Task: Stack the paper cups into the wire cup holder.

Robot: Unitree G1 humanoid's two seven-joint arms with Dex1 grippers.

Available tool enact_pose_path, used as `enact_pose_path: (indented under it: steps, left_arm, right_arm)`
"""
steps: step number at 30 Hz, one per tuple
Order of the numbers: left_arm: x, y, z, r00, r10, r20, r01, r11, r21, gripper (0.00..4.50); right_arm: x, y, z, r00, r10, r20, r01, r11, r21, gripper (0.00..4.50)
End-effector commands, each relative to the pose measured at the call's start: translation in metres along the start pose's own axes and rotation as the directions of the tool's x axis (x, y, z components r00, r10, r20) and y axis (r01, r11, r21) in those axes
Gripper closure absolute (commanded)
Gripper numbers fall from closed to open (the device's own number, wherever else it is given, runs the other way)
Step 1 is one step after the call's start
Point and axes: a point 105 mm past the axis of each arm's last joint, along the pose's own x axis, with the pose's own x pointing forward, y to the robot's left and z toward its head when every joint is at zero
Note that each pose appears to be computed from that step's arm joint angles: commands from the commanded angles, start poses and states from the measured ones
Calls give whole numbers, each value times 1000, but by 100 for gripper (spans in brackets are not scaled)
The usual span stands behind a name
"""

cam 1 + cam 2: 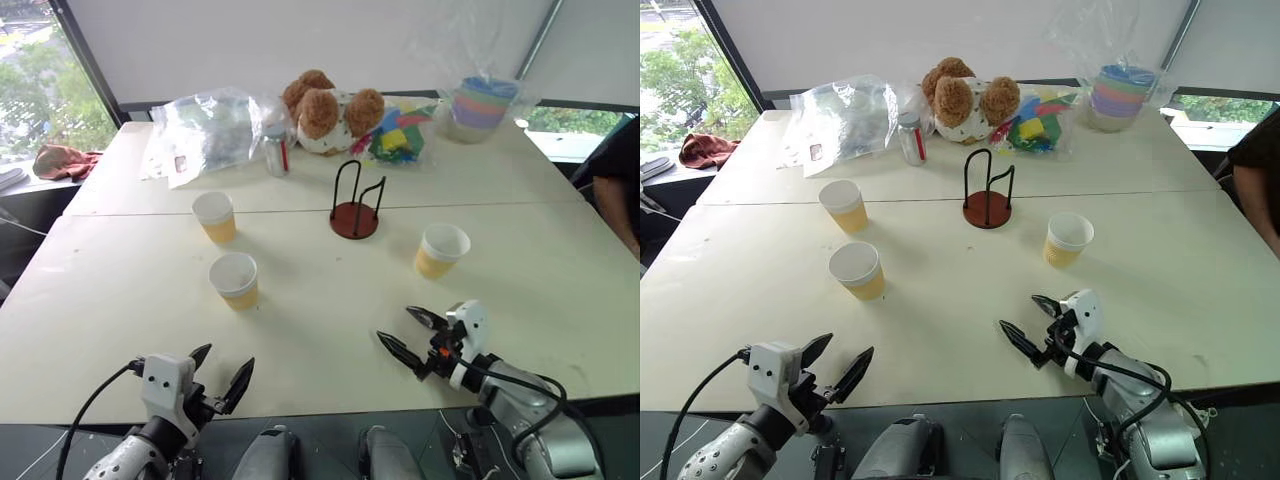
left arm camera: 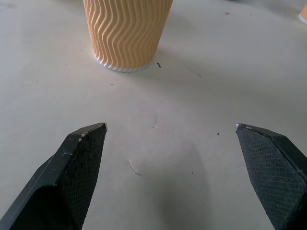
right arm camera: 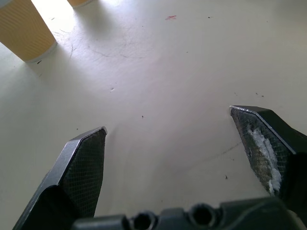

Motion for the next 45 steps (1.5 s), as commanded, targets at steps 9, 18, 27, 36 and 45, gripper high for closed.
enact_pose_path:
  steps: [9,18,27,36,45]
  left_arm:
    - [-2,-5,15,999,-24,47,23,999,32,7]
    - [-1,-17,35,988,-144,59,137,985,106,7]
    - [-16,-34,76,915,-404,-10,402,909,109,7]
    - [-9,5,196,877,-478,-52,472,836,280,7]
    - [-21,29,217,886,-453,-103,462,836,296,7]
  right_arm:
    - [7,6,25,1000,8,27,-7,999,-32,0]
    - [13,15,42,993,113,26,-113,993,12,0]
    - [9,32,94,949,311,56,-312,950,16,0]
    - [76,-12,191,996,29,87,-28,1000,-7,0]
    - [111,-8,185,997,-71,-8,71,997,17,0]
